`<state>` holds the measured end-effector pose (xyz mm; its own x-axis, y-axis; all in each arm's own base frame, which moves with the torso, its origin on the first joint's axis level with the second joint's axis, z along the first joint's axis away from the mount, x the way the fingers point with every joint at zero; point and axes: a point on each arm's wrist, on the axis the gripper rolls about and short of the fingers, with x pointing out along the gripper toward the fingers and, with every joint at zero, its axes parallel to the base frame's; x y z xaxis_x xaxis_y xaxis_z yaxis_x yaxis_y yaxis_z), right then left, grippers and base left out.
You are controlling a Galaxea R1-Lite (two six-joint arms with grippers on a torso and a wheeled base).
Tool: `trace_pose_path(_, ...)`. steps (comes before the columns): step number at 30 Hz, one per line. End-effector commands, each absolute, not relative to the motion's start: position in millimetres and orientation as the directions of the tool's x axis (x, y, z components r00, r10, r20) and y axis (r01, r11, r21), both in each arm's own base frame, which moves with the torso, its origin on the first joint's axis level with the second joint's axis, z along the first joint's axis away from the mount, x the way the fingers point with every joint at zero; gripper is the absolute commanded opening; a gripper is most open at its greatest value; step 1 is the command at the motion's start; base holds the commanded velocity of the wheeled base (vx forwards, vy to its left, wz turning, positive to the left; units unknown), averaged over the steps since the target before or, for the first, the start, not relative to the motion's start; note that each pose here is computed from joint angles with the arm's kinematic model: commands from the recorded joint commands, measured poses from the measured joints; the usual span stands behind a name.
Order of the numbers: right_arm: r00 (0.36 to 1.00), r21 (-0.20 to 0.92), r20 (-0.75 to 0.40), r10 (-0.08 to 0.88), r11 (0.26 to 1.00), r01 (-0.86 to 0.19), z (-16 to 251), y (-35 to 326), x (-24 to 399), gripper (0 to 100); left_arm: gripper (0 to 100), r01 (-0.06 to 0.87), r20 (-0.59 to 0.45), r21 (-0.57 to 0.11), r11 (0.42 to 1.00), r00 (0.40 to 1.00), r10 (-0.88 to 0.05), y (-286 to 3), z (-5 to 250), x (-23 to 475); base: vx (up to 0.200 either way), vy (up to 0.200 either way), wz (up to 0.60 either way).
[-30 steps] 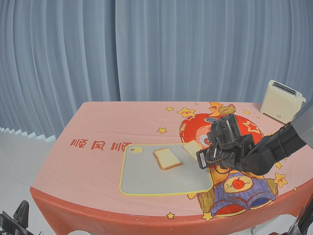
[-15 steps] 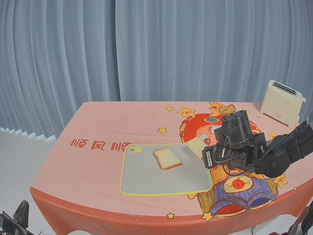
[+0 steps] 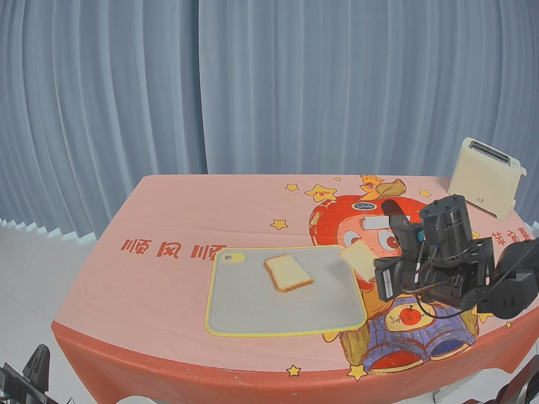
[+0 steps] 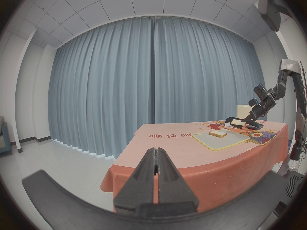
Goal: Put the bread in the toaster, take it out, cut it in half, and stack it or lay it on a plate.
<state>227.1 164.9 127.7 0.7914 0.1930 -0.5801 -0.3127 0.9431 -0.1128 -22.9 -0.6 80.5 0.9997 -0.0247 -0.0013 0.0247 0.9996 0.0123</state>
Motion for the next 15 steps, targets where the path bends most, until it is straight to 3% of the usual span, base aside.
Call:
trace_pose_path(1, 0.804, -0.102, -0.559, 0.202, 0.946, -0.309, 136, 155, 214, 0, 0, 0.025, -0.009, 0.012, 1.0, 1.0, -0.025, -1, 76, -22, 0.0, 0.0, 0.0)
trace_pose_path(15, 0.81, -0.078, -0.542, 0.222, 0.947, -0.312, 142, 124, 175, 0, 0, 0.025, -0.009, 0.012, 1.0, 1.0, -0.025, -1, 76, -22, 0.0, 0.0, 0.0)
